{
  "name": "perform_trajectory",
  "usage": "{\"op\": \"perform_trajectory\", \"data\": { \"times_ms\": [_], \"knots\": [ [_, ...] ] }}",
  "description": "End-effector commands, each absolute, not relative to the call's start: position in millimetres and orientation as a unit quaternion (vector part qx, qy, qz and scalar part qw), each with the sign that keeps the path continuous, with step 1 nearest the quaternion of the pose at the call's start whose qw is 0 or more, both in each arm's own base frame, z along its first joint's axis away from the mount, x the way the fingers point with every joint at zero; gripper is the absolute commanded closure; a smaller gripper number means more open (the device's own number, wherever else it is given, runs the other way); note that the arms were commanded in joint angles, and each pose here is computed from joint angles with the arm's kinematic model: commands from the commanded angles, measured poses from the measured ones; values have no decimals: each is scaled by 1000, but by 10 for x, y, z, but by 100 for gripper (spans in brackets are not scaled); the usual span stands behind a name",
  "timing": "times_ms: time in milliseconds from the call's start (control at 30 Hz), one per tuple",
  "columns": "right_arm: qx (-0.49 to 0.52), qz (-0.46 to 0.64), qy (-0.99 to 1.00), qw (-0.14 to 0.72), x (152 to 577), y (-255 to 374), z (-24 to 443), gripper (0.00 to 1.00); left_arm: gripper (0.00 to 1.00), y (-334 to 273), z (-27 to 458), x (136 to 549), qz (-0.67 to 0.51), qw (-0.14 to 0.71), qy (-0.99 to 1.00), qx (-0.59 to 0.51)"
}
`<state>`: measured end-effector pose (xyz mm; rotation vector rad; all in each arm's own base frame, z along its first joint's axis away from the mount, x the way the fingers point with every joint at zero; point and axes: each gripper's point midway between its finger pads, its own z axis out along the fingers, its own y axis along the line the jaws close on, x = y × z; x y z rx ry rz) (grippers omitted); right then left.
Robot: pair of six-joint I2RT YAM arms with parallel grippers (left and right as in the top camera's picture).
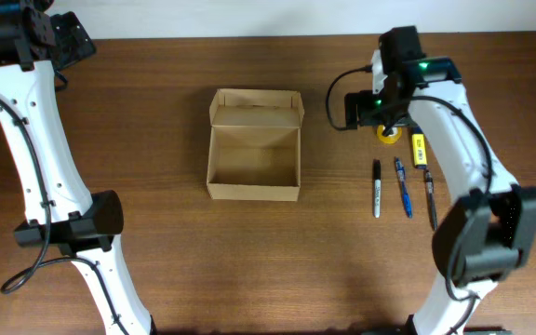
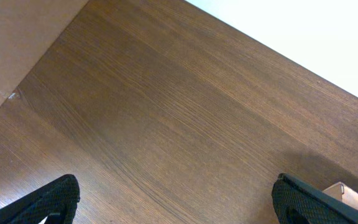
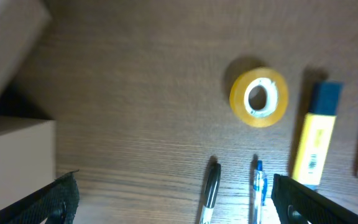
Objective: Pack container
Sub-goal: 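Reach the right gripper to the yellow tape roll and grasp it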
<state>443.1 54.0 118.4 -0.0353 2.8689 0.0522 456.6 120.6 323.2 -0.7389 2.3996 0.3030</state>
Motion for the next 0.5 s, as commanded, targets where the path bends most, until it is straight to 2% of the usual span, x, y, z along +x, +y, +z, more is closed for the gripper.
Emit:
{"op": "perform_trajectory", "data": {
  "times_ms": [0, 167, 467],
  "knots": [
    [12, -12, 996, 90, 4423, 422, 820, 1, 0, 1227, 3393, 4489, 118, 318, 899, -277],
    [26, -16, 998, 58, 4436, 290, 484, 1, 0, 1227, 3393, 4489, 118, 318, 899, -277],
    [49, 29, 994, 93, 4636, 191, 501, 1, 0, 1227, 3393, 4489, 118, 318, 899, -277]
  ]
}}
